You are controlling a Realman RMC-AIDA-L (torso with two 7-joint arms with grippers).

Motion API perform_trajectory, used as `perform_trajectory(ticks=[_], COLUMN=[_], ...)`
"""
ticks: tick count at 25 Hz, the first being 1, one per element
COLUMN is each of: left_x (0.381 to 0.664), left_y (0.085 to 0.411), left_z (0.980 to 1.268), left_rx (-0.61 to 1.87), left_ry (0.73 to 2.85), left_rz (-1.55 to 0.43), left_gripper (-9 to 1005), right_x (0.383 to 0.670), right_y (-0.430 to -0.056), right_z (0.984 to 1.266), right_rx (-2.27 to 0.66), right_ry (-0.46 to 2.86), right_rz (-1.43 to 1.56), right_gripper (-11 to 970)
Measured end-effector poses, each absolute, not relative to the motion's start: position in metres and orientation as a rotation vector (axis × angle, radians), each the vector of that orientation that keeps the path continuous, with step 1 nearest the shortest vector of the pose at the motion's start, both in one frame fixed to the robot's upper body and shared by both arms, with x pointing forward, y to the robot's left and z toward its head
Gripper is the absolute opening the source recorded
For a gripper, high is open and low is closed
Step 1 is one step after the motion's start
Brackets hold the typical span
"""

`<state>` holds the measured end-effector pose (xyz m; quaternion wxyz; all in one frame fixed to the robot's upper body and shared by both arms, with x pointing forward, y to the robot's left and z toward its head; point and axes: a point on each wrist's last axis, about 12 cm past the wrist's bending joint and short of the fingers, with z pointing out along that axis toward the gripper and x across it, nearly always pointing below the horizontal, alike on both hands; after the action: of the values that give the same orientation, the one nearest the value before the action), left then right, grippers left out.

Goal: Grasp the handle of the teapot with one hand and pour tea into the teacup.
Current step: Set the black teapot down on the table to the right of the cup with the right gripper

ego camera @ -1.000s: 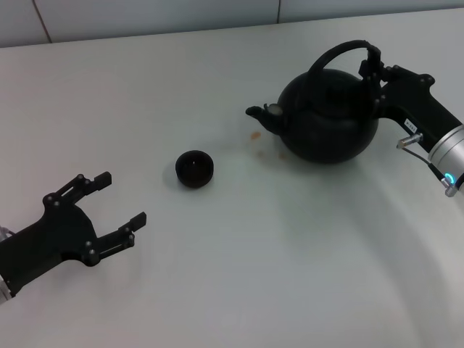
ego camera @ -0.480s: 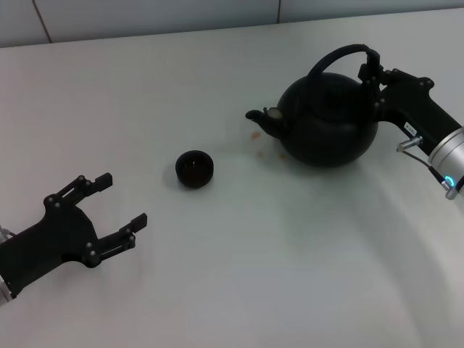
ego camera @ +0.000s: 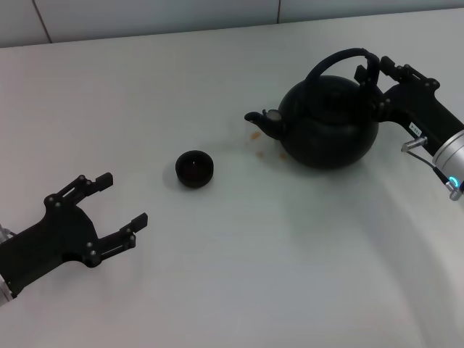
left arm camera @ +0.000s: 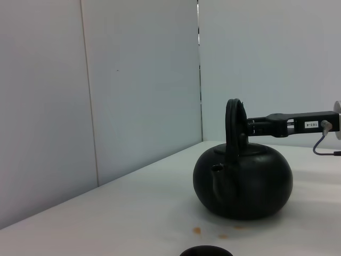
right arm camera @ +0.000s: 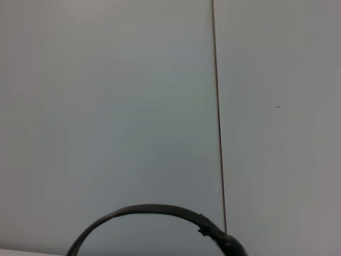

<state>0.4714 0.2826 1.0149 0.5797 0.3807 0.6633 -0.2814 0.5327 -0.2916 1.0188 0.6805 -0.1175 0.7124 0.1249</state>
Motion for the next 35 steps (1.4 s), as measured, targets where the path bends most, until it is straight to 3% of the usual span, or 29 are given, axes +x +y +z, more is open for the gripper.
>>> perform_trajectory(ticks=[6,17,22,29,35], left_x=[0.471,0.472,0.472,0.472,0.471], left_y=[0.282,0.282,0.282,0.282,0.282], left_z=[1.015,1.015,1.016,1.015,1.016], left_rx=[0.89,0.891,0.892,0.894,0.898], left_ry=[1.55,1.548,1.546,1.547,1.545], left_rz=[-0.659,-0.66,-0.66,-0.661,-0.666], left_gripper=[859,859,859,859,859], right_x=[0.531,0.526,0.525,0.52,0.495], right_y=[-0.291,-0.292,-0.292,-0.295,-0.304], right_z=[1.019,1.018,1.018,1.018,1.027], right_rx=[-0.277,-0.292,-0.29,-0.289,-0.296], right_ry=[1.596,1.58,1.579,1.561,1.432], right_rz=[0.282,0.276,0.277,0.277,0.307], right_gripper=[478,538,696,693,692])
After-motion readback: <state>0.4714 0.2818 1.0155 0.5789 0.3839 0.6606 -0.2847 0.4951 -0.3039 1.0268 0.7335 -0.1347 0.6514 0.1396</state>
